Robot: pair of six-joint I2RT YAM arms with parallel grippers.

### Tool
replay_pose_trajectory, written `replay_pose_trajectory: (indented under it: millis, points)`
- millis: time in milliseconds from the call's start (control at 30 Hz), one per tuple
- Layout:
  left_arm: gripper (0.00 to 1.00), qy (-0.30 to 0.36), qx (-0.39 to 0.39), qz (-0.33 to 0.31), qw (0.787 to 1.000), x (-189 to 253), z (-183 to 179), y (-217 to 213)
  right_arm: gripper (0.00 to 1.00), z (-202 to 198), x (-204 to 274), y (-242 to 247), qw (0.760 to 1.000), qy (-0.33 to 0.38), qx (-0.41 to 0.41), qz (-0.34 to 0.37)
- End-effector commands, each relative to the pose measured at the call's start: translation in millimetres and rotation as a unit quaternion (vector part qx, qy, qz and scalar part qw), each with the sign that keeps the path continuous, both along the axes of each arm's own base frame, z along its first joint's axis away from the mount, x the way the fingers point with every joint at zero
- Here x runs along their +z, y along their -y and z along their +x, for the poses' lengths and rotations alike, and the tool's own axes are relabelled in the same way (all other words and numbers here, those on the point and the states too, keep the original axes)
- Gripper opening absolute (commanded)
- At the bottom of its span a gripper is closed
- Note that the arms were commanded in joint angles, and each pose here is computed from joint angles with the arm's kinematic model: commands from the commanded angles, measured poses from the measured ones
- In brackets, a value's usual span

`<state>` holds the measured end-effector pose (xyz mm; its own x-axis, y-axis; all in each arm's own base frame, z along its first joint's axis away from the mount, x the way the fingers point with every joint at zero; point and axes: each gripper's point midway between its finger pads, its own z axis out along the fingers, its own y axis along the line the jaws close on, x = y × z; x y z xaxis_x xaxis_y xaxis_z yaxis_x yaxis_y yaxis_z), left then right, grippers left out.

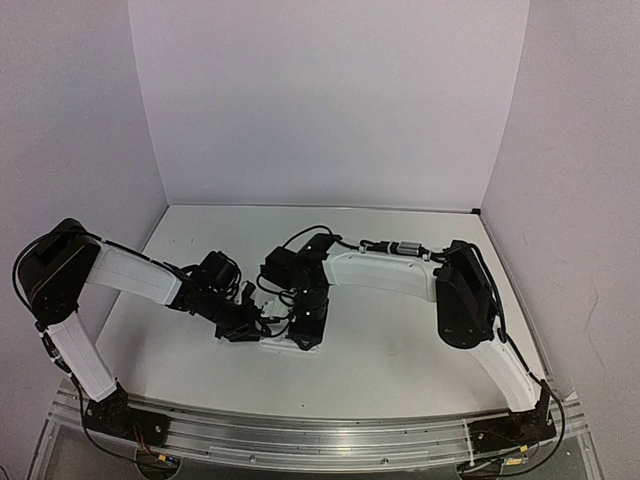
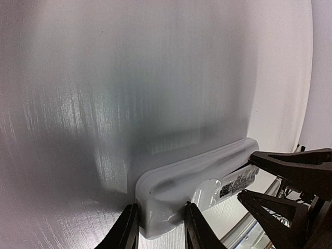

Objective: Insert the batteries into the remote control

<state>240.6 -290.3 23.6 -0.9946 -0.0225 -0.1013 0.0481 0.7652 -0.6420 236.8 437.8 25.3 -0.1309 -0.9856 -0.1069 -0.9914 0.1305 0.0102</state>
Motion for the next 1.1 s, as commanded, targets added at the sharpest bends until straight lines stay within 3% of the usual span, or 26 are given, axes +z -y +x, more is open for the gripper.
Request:
replay_pose_trajectory:
  millis: [0, 100, 200, 267, 667, 900, 1067]
  points:
    - [0.30, 0.028, -0.038, -0.065, 0.997, 27.2, -6.2, 31.6, 0.43, -15.0, -3.4, -39.2, 0.997, -0.008, 0.025, 0.069]
    - [0.30, 0.030, -0.035, -0.063, 0.997, 27.5, -5.1, 30.7, 0.54, -14.6, 2.3, -41.0, 0.997, -0.008, 0.022, 0.076]
    - [0.31, 0.032, -0.034, -0.061, 0.997, 26.7, -4.5, 30.5, 0.77, -11.8, 13.4, -43.6, 0.996, -0.001, 0.013, 0.087]
    - [0.31, 0.032, -0.034, -0.061, 0.997, 26.6, -4.4, 30.7, 0.84, -9.9, 24.5, -46.4, 0.995, 0.007, 0.007, 0.099]
    - [0.31, 0.044, -0.037, -0.061, 0.996, 30.5, -2.0, 31.2, 0.91, 10.1, 96.7, -60.3, 0.977, 0.072, -0.051, 0.195]
    - [0.31, 0.044, -0.035, -0.056, 0.997, 29.3, -2.2, 29.1, 0.92, 24.3, 141.5, -51.9, 0.948, 0.096, -0.137, 0.272]
    - [0.31, 0.043, -0.039, -0.055, 0.997, 27.2, -3.9, 28.3, 0.93, 45.2, 148.9, -29.2, 0.920, 0.111, -0.238, 0.291]
